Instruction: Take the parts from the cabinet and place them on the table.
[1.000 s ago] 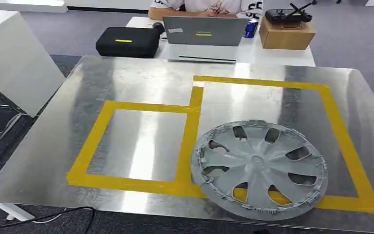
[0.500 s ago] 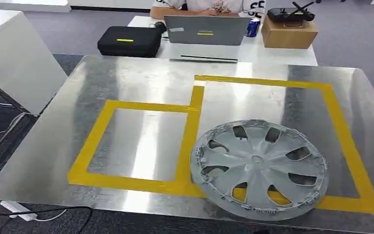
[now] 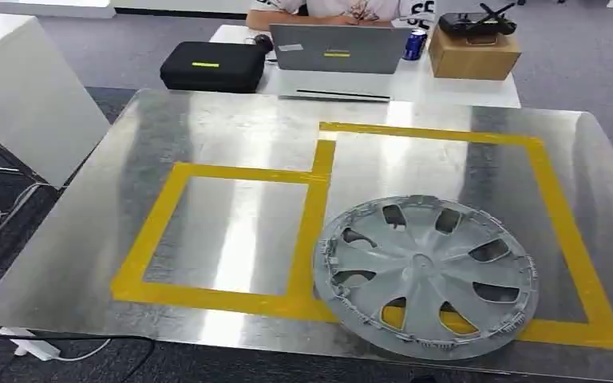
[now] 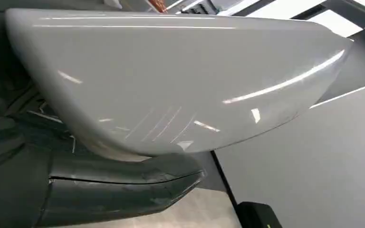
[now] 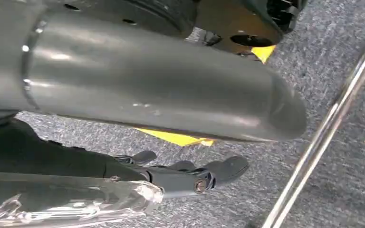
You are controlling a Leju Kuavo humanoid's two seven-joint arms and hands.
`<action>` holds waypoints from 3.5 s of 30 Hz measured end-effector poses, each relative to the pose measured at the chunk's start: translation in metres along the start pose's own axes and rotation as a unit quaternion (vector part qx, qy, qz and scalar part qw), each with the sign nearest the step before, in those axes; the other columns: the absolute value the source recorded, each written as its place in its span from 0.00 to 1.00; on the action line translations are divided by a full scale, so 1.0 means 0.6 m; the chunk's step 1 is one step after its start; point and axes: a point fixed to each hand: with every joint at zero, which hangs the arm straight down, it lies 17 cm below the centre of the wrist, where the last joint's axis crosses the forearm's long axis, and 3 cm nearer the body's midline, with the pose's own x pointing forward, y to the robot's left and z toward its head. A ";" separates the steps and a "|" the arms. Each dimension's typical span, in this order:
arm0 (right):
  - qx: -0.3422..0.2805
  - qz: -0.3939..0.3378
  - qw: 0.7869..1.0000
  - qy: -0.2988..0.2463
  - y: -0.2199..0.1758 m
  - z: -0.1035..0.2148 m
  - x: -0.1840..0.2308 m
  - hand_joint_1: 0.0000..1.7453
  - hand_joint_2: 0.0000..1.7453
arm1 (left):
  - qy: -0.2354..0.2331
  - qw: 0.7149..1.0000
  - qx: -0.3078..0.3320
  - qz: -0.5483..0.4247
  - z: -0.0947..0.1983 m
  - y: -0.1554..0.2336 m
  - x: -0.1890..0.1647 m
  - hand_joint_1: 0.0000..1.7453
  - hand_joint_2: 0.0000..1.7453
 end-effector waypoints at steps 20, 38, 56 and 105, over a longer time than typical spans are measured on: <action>0.014 0.017 1.000 -0.015 -0.003 -0.010 0.021 0.00 0.00 | -0.023 0.999 -0.039 -0.024 -0.048 -0.039 -0.010 1.00 1.00; 0.025 0.034 0.999 -0.013 0.005 -0.014 0.028 0.00 0.00 | -0.061 0.997 -0.040 -0.003 -0.102 -0.100 0.029 1.00 1.00; 0.026 0.041 0.999 -0.020 0.001 -0.021 0.045 0.00 0.00 | -0.051 0.997 0.000 -0.050 -0.215 -0.111 0.017 1.00 1.00; 0.024 0.048 0.998 -0.023 -0.005 -0.026 0.053 0.00 0.00 | -0.024 0.992 -0.120 0.018 -0.153 -0.308 0.001 1.00 1.00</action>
